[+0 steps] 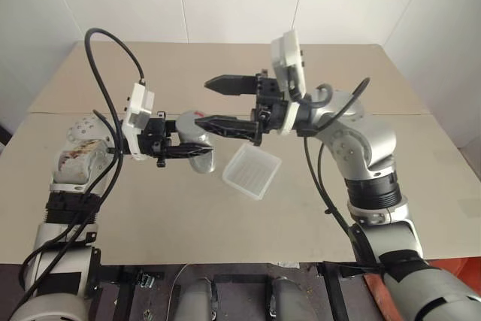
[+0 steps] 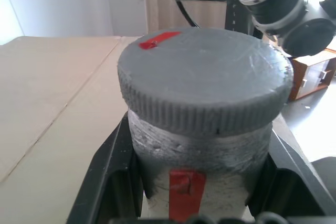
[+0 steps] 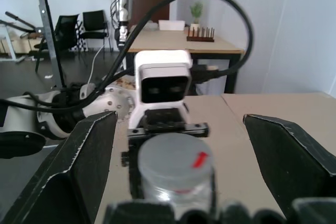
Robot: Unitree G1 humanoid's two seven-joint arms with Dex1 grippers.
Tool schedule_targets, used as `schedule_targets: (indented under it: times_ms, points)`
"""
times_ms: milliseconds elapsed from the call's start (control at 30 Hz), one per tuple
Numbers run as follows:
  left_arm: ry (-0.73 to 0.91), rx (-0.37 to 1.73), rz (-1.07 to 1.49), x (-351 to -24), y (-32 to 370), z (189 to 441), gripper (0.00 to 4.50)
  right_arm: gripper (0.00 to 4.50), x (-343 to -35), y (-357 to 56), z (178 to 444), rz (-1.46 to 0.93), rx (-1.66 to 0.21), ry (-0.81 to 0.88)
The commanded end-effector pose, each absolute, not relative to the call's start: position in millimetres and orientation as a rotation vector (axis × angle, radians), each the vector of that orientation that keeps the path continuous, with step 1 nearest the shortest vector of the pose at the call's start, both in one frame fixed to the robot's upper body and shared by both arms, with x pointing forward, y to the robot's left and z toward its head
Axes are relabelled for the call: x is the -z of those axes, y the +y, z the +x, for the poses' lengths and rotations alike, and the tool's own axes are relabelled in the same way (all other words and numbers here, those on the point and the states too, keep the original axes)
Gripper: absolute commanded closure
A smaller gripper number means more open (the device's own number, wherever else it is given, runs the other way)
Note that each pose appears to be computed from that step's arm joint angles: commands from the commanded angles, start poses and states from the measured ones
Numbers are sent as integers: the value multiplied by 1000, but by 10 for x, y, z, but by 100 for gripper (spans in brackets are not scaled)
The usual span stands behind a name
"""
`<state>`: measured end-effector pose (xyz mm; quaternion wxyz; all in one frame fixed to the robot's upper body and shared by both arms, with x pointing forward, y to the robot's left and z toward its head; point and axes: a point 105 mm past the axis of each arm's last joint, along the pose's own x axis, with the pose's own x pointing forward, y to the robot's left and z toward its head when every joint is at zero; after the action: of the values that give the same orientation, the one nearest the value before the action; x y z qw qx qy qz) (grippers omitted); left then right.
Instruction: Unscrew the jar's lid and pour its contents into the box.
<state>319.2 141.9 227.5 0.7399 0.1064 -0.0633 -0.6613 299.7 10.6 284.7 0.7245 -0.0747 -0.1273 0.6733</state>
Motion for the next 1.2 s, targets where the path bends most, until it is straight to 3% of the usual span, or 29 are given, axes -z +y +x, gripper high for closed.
schedule_targets:
  times_ms: [33, 433, 867, 1200]
  points:
    - [-187, 1459, 269, -2381, 1368, 3195, 246, 4, -2835, 241, 2996, -272, -1452, -318]
    - [-178, 1471, 289, -2393, 1394, 3154, 246, 4, -2822, 393, 3153, -218, -1419, -298]
    - [-145, 1440, 326, -2366, 1566, 3068, 246, 4, -2813, 34, 3357, -239, -1328, -282]
    - [-139, 1433, 333, -2366, 1574, 3056, 246, 4, -2760, -63, 3267, -274, -1363, -298]
